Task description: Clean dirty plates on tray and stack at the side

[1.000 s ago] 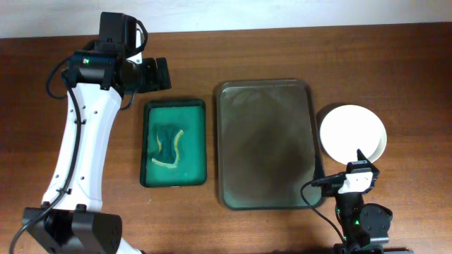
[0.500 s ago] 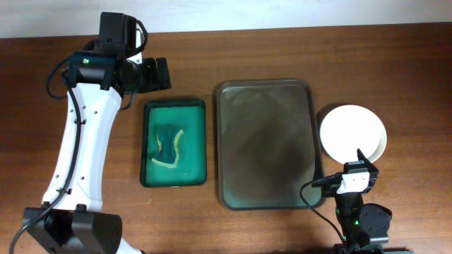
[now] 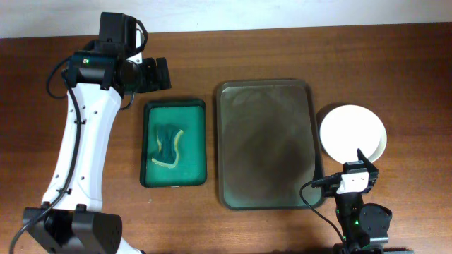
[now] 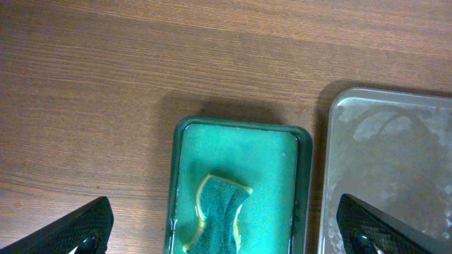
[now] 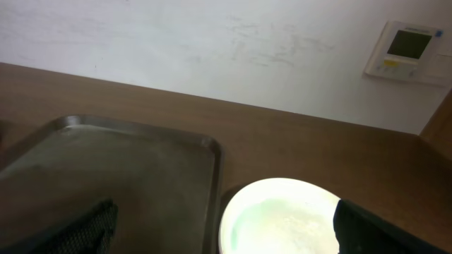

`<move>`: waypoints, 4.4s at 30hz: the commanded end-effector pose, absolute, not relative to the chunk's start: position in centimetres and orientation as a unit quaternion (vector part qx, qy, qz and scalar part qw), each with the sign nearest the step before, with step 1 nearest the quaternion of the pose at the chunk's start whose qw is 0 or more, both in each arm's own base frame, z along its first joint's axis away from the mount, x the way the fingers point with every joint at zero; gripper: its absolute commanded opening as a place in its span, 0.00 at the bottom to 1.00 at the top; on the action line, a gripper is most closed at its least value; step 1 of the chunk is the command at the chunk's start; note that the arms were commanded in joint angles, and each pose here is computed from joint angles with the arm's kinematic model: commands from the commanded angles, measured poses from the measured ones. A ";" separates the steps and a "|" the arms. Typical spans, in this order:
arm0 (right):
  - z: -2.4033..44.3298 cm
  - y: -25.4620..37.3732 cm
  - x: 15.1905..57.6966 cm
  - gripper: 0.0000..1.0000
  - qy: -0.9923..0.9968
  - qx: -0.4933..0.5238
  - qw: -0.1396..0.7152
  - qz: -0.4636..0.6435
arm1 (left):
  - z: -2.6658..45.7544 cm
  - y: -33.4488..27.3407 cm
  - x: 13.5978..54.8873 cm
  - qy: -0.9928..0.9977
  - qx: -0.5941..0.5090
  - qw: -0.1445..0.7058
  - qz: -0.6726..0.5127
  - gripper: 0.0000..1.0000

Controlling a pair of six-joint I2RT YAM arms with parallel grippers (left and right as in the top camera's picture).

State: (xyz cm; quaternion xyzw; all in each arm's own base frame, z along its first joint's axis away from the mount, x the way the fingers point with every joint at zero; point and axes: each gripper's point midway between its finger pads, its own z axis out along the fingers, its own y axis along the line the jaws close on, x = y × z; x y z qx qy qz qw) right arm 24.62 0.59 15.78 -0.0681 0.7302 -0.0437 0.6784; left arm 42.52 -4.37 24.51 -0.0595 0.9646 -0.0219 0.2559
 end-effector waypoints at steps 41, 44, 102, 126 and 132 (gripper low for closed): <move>15.6 0.7 24.6 0.98 0.731 -0.070 0.678 -0.044 | 32.9 -3.8 19.8 0.756 -0.017 0.637 -0.147 0.99; 15.6 0.7 24.6 0.98 0.731 -0.070 0.678 -0.044 | 35.9 -4.6 19.8 0.665 0.008 0.726 -0.174 0.99; 15.6 0.7 24.6 0.98 0.731 -0.070 0.678 -0.044 | 15.6 -1.2 24.6 0.735 0.018 0.678 -0.018 0.99; 15.6 0.7 24.6 0.98 0.731 -0.070 0.678 -0.044 | 15.6 -1.2 24.6 0.735 0.018 0.678 -0.018 0.99; 15.6 0.7 24.6 0.98 0.731 -0.070 0.678 -0.044 | 15.6 -1.2 24.6 0.735 0.018 0.678 -0.018 0.99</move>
